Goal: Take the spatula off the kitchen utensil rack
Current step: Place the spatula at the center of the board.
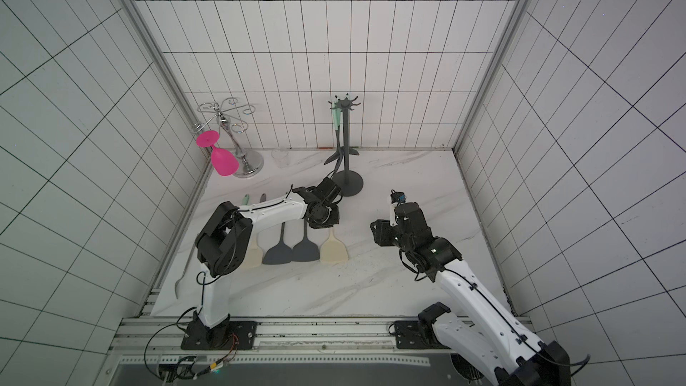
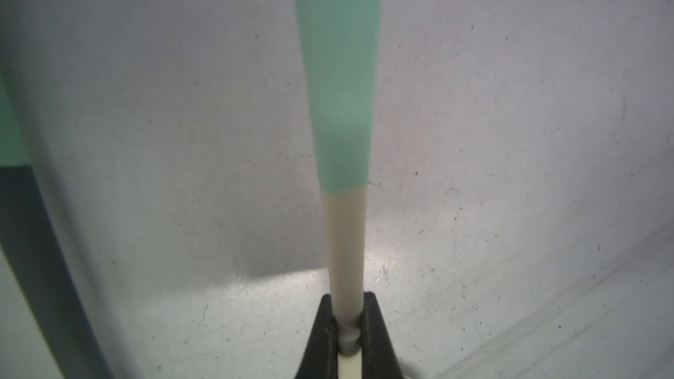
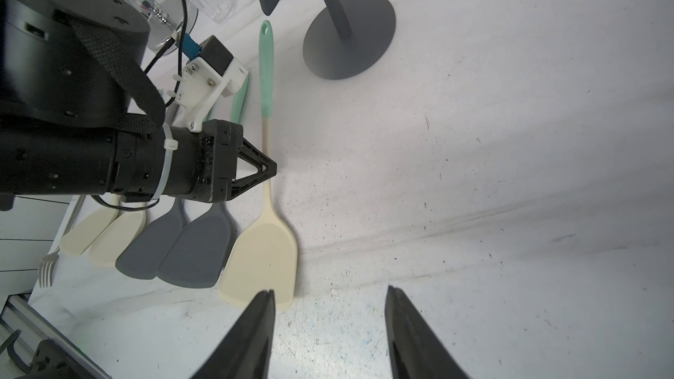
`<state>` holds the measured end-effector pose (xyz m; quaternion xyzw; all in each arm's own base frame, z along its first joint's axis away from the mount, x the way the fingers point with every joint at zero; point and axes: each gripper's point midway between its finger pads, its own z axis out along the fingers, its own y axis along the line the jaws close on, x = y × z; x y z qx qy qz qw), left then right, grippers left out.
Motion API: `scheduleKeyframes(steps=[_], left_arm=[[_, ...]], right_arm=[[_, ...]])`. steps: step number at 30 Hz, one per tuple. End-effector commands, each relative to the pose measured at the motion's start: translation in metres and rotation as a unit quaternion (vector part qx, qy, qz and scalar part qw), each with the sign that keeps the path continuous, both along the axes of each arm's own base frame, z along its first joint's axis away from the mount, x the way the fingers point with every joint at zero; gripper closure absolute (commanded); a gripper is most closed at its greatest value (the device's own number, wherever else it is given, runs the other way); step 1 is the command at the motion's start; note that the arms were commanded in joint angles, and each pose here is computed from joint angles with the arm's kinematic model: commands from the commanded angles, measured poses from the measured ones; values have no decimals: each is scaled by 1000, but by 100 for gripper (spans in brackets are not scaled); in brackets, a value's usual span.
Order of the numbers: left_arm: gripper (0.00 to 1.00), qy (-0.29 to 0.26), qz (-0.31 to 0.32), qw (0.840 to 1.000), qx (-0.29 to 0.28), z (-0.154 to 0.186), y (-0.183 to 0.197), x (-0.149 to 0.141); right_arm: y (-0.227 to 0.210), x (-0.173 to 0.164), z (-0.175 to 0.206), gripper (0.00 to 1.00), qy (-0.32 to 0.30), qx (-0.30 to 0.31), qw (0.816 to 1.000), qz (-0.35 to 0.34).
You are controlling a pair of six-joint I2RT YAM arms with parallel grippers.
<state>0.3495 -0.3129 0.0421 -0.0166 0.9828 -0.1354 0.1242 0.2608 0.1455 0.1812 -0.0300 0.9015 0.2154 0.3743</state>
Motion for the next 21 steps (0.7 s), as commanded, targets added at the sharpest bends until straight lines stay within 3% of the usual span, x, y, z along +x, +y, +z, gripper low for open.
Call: scheduleKeyframes(steps=[1, 11, 21], left_arm=[[100, -2, -4, 1000, 9, -7, 6, 3], [76, -11, -3, 1000, 23, -8, 14, 5], [68, -29, -5, 999, 23, 12, 19, 7]], right_arm=[[-4, -1, -8, 48, 10, -9, 1000, -3], [-1, 1, -8, 48, 13, -5, 1000, -1], [2, 6, -3, 47, 11, -1, 1000, 0]])
